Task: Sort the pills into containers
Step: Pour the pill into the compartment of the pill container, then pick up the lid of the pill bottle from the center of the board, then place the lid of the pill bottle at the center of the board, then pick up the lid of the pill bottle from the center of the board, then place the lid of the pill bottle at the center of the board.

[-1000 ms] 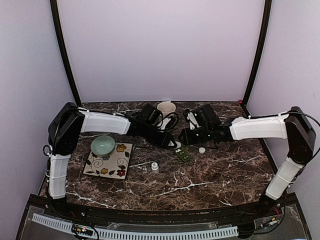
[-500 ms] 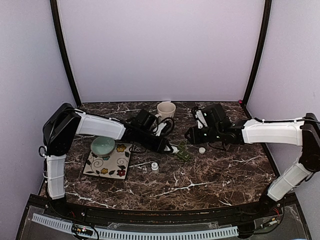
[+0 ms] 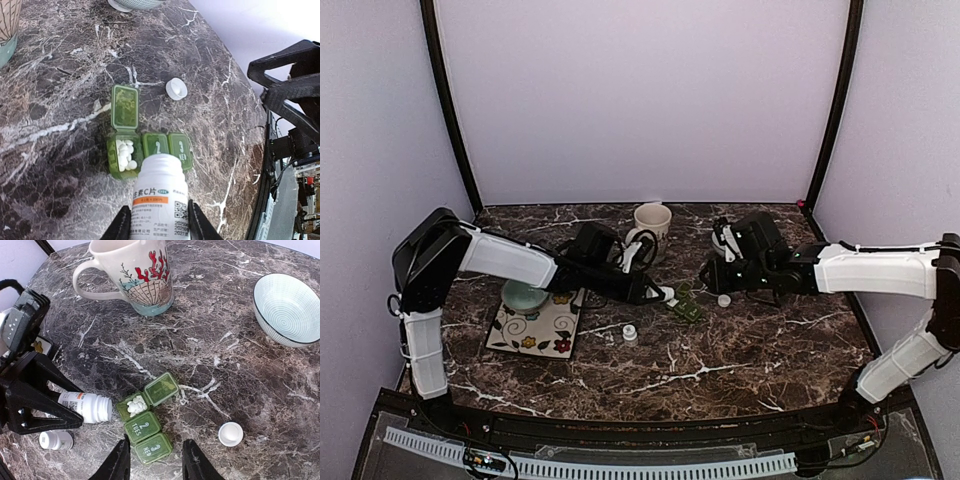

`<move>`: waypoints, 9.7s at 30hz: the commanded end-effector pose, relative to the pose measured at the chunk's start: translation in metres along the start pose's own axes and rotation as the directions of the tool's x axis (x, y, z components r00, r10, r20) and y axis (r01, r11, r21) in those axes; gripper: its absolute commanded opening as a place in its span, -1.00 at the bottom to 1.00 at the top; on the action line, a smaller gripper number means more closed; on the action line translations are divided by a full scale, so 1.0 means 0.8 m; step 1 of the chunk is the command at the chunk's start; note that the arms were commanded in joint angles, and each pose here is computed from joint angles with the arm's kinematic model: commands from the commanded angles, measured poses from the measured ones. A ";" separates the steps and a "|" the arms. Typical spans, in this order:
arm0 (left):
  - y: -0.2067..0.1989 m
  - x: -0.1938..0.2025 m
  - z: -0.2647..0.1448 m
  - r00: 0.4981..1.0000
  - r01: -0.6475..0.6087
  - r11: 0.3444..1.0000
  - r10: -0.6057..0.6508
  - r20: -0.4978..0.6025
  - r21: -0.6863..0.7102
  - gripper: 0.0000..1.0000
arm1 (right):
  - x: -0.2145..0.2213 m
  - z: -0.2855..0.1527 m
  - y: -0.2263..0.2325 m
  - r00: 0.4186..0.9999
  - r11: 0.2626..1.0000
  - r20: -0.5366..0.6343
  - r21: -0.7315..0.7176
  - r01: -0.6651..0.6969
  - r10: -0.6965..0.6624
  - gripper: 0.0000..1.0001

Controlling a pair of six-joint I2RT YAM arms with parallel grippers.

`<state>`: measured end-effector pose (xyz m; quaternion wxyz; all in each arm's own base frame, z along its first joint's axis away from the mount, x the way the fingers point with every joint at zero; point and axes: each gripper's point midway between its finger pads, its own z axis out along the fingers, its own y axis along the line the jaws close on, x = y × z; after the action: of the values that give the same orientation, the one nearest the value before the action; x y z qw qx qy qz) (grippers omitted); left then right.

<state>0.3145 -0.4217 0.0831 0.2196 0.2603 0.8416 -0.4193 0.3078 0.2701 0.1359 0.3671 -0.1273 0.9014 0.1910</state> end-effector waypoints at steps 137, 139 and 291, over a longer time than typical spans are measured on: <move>-0.266 -0.085 -0.264 0.963 -0.172 0.495 -0.097 0.251 0.852 -1.00 | 0.068 0.035 0.011 0.890 0.922 -0.252 -0.183 0.342 -0.380 -0.49; -0.267 -0.084 -0.267 0.963 -0.174 0.496 -0.097 0.253 0.851 -1.00 | 0.072 0.038 0.014 0.879 0.916 -0.265 -0.182 0.357 -0.396 -0.49; -0.205 -0.012 -0.224 0.988 -0.042 0.681 -0.082 0.133 0.731 -1.00 | 0.156 -0.027 0.055 0.656 0.835 -0.520 -0.288 0.469 -0.547 -0.65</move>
<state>0.1989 -0.3695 0.2748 0.1290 0.2680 0.5991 -0.7434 0.2016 0.2925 0.0839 0.1576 -0.4438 0.8779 0.0865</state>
